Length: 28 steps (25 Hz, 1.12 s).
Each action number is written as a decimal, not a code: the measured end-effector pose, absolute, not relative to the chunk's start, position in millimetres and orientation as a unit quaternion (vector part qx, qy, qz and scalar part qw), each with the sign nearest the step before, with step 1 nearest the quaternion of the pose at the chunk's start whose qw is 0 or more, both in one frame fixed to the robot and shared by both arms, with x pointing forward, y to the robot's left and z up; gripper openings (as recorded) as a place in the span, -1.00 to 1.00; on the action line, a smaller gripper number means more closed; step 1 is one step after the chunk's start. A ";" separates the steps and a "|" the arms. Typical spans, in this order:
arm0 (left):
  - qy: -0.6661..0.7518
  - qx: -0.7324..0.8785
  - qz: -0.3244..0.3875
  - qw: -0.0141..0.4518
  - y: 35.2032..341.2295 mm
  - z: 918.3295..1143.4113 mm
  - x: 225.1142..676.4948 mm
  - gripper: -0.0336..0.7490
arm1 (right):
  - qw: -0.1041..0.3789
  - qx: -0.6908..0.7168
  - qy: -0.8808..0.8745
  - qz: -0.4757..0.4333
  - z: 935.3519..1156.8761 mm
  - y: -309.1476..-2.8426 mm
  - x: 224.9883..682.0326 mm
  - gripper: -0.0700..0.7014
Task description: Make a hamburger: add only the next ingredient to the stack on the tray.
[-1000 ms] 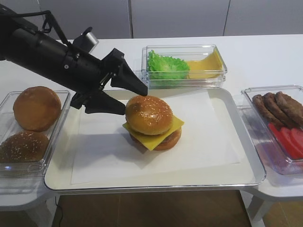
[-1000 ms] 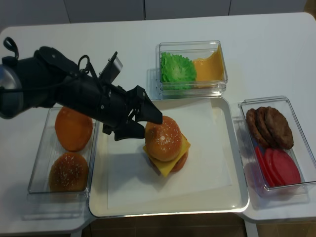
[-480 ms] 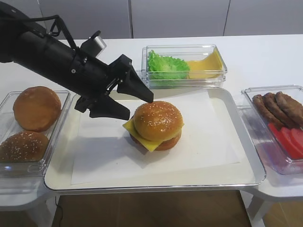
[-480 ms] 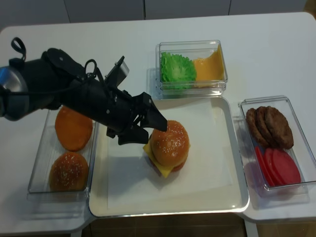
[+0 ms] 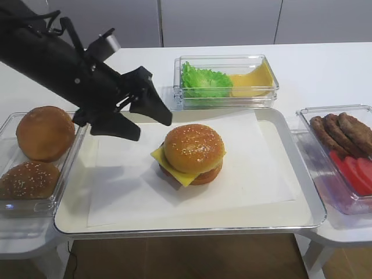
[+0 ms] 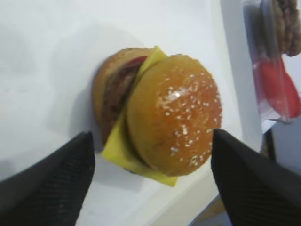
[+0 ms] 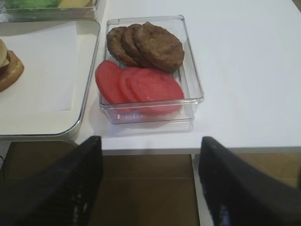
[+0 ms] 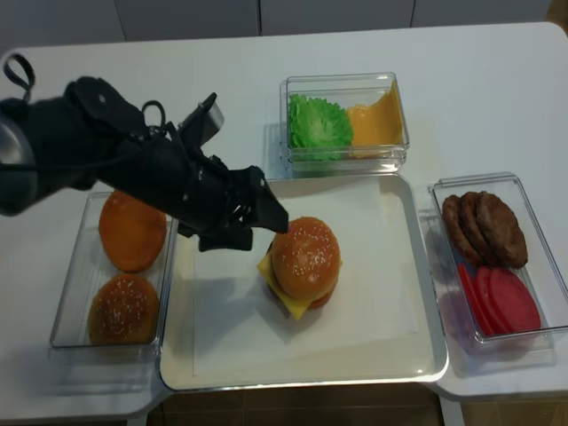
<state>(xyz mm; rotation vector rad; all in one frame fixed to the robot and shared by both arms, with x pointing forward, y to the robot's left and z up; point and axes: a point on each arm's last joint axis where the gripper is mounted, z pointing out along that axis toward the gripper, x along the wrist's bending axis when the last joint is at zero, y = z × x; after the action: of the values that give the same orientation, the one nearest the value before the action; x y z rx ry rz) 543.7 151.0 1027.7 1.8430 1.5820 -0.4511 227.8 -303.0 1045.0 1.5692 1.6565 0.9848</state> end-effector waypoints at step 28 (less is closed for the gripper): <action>0.643 0.732 0.128 0.186 260.1 1112.2 382.8 0.33 | 0.323 0.598 0.631 0.375 1045.0 -303.0 227.8 0.47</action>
<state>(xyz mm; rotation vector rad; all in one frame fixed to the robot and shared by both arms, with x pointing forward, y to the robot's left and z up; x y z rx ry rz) 382.8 260.1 1112.2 2.0610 1.8111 0.3595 227.8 -303.0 1045.0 1.5687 1.6560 0.9831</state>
